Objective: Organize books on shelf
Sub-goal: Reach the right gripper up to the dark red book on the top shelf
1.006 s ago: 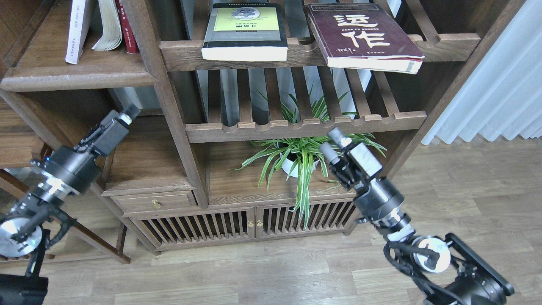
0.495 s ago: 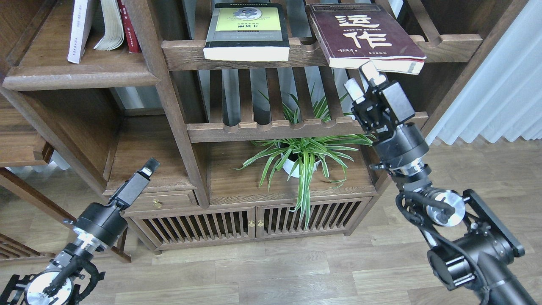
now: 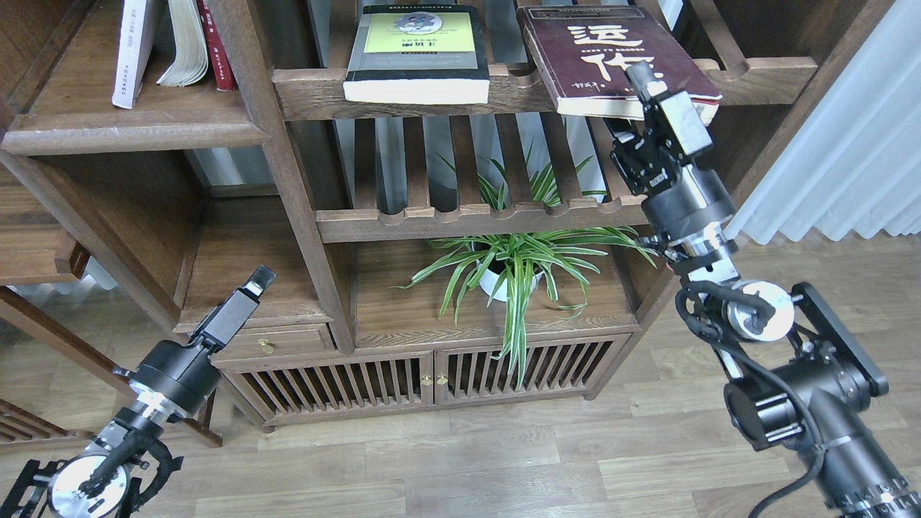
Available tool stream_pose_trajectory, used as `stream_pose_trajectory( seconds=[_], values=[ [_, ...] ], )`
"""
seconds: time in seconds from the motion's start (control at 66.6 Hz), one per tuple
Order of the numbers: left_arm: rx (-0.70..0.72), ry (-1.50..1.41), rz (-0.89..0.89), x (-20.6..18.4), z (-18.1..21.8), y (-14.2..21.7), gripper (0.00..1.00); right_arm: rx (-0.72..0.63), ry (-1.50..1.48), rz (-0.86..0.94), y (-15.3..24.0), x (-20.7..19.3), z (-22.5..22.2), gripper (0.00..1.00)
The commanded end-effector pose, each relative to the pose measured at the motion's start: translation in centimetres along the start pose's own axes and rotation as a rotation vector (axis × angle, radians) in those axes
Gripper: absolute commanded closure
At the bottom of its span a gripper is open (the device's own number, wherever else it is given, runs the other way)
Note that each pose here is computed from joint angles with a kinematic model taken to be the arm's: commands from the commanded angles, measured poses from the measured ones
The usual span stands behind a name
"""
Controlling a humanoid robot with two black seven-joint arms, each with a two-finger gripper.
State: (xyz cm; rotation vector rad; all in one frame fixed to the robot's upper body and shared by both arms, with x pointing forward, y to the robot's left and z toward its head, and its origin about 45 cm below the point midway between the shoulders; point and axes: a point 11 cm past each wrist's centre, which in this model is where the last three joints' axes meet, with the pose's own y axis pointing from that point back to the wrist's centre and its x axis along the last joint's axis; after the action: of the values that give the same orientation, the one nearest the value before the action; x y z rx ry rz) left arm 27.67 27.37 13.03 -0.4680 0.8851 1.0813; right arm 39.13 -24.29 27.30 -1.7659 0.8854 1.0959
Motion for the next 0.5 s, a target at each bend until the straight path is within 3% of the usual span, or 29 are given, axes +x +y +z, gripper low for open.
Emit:
stream_pose_trajectory(
  seconds=[0.0,0.12,0.195,0.3,0.375,0.42,0.48],
  values=[
    [-0.012,-0.001,0.002,0.1,0.2,0.0,0.01,0.024,-0.029,0.064,-0.3,0.5,-0.4,0.09],
    [-0.023,-0.002,0.005,0.2,0.5,0.1,0.01,0.067,-0.064,0.098,-0.4,0.8,-0.8,0.22],
    [-0.029,-0.001,0.005,0.2,0.6,0.1,0.01,0.123,-0.095,0.082,-0.5,0.5,-1.4,0.45],
    [-0.028,0.0,0.007,0.2,0.6,0.1,0.01,0.148,-0.107,0.071,-0.3,0.5,-1.6,0.61],
    [-0.027,0.001,0.009,0.3,0.5,0.1,0.01,0.151,-0.105,0.05,0.1,0.5,-1.6,0.79],
    [-0.027,0.002,0.011,0.4,0.5,0.2,0.01,0.14,-0.093,0.005,0.7,0.5,-1.3,0.96],
    [-0.027,0.003,0.012,0.4,0.5,0.2,0.01,0.12,-0.083,-0.02,1.6,0.7,-0.9,0.97]
  ],
)
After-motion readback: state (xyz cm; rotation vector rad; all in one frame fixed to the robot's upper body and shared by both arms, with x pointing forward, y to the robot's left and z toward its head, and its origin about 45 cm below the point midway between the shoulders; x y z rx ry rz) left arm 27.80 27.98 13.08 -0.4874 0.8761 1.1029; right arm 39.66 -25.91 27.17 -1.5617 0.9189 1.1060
